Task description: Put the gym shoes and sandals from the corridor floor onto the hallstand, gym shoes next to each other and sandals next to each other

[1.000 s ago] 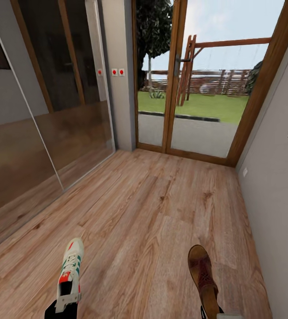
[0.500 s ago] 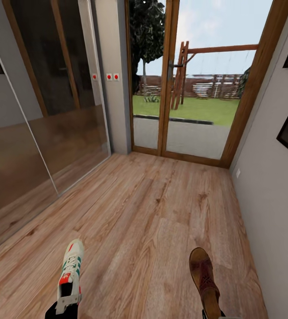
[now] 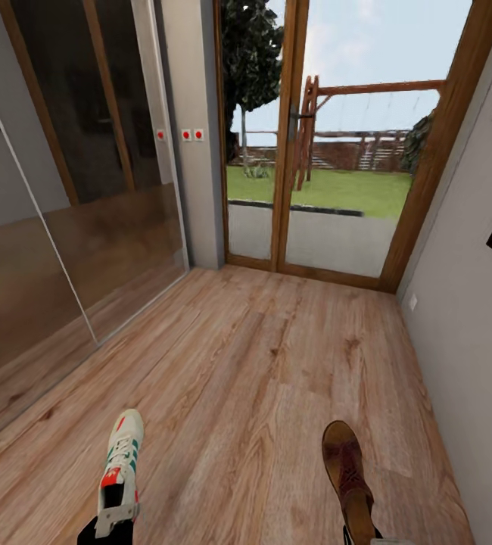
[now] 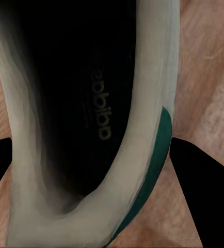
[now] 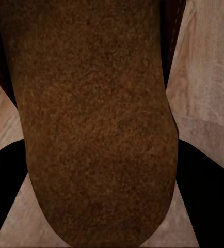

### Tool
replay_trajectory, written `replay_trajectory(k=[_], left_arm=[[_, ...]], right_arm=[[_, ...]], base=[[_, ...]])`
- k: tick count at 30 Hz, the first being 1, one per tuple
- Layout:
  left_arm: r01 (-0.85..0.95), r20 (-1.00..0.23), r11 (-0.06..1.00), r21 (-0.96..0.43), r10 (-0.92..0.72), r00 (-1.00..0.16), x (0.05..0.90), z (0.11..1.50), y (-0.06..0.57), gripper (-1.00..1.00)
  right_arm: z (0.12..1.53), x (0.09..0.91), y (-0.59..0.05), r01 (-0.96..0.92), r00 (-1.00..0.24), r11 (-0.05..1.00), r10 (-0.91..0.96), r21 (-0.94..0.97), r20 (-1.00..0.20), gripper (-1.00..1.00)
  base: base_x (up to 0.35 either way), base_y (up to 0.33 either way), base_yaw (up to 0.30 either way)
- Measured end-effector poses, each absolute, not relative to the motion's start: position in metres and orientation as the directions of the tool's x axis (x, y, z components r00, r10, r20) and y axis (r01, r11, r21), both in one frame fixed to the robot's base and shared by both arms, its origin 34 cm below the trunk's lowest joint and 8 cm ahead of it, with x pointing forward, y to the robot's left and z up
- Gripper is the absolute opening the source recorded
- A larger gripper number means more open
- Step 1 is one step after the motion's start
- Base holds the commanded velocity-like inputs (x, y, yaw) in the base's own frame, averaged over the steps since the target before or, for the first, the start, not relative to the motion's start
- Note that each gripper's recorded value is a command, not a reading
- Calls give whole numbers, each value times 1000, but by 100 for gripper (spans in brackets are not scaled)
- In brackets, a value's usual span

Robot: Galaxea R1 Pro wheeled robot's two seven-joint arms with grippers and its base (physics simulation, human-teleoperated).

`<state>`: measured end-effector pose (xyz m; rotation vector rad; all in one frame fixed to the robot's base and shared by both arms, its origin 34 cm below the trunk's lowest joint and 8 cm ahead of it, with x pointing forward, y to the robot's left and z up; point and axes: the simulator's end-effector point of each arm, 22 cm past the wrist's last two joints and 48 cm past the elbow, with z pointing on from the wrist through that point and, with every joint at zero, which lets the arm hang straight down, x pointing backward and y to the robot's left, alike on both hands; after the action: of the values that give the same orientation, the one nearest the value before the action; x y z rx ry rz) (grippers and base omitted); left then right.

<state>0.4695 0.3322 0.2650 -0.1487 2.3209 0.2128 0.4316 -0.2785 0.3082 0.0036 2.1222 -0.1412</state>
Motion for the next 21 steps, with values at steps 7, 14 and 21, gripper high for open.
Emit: replay_trajectory(k=[7, 14, 21], left_arm=[[-173, -742, 979, 105, -38, -669, 472, 268, 331, -100], [-172, -752, 979, 107, -34, -658, 468, 269, 332, -100], [-174, -751, 979, 107, -35, -660, 467, 268, 332, -100]], right_arm=[[307, 431, -277, 56, -530, 994, -54, -99, -846, -100], [307, 430, -277, 55, -532, 994, -55, -99, -845, -100], [305, 429, -278, 56, -535, 993, -54, -100, -843, -100]], base=[[287, 145, 40], [331, 20, 240], [96, 1, 278]])
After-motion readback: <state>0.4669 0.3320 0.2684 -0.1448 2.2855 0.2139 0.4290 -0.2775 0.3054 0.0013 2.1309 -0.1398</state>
